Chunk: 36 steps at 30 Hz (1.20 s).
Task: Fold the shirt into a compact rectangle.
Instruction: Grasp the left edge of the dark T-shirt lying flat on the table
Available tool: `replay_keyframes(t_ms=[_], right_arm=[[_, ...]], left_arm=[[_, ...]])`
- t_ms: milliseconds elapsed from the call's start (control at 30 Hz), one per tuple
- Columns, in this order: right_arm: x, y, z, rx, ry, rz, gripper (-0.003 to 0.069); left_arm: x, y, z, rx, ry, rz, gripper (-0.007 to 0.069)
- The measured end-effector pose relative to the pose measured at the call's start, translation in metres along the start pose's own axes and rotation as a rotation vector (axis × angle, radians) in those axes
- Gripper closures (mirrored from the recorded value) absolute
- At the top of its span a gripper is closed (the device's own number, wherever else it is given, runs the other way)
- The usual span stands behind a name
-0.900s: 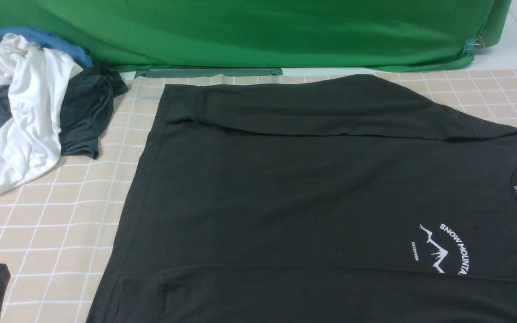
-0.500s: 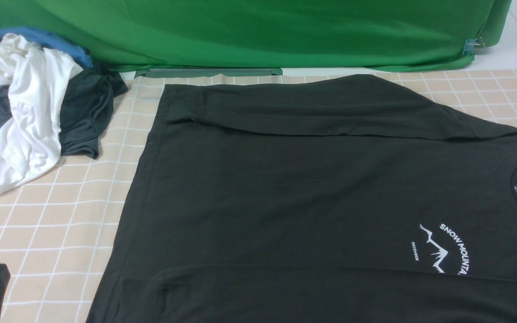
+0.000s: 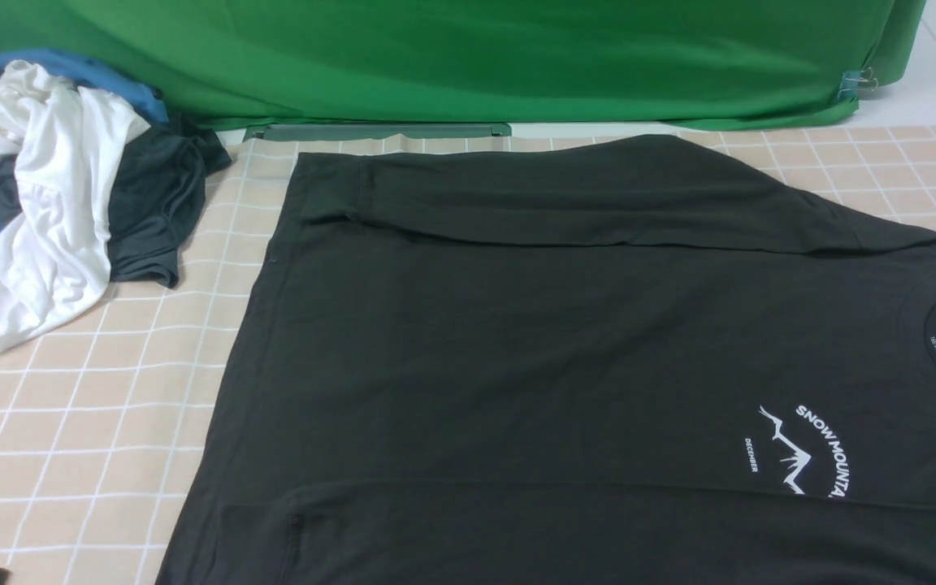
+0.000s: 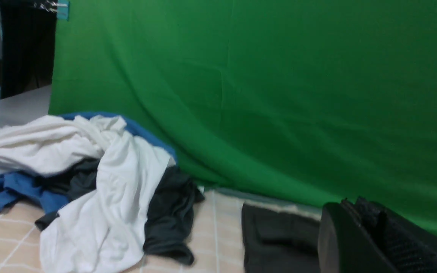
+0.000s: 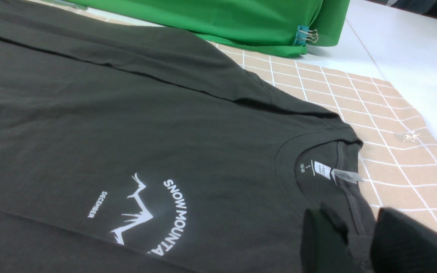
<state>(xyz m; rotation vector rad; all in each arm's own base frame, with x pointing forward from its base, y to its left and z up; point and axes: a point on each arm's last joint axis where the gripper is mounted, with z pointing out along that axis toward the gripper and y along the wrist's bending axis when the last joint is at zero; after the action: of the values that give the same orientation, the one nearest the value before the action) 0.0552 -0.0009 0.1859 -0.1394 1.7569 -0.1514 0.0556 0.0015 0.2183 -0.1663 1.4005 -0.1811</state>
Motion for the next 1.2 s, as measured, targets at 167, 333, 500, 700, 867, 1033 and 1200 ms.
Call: replay_keyframes(t_ms=[167,333,500,700,867,1033,1200], right_arm=[[0.0,0.0,0.0,0.001,-0.005,0.0,0.0421],[-0.003,-0.001,0.0,0.009,-0.037,0.0,0.0421],[-0.016,-0.004,-0.002,0.027,-0.181,0.167,0.0421],[-0.035,-0.009,-0.008,-0.004,-0.418,0.511,0.0421],[-0.038,-0.01,-0.009,-0.014,-0.455,0.558,0.0421],[-0.049,-0.011,-0.013,-0.041,-0.443,0.629,0.0476],[-0.095,-0.014,-0.023,-0.091,-0.223,0.54,0.0618]], left_arm=[[-0.009,0.002,0.0,-0.017,-0.098,-0.055,0.0605],[-0.024,0.005,-0.003,-0.021,-0.269,-0.222,0.0605],[-0.047,-0.005,-0.005,0.065,-0.322,-0.346,0.0605],[-0.091,-0.027,0.02,0.029,0.088,-0.294,0.0605],[-0.085,-0.037,0.068,0.006,0.635,-0.075,0.0605],[-0.033,-0.035,0.106,0.069,1.104,0.015,0.0608],[0.008,-0.032,0.122,0.085,1.375,0.044,0.061]])
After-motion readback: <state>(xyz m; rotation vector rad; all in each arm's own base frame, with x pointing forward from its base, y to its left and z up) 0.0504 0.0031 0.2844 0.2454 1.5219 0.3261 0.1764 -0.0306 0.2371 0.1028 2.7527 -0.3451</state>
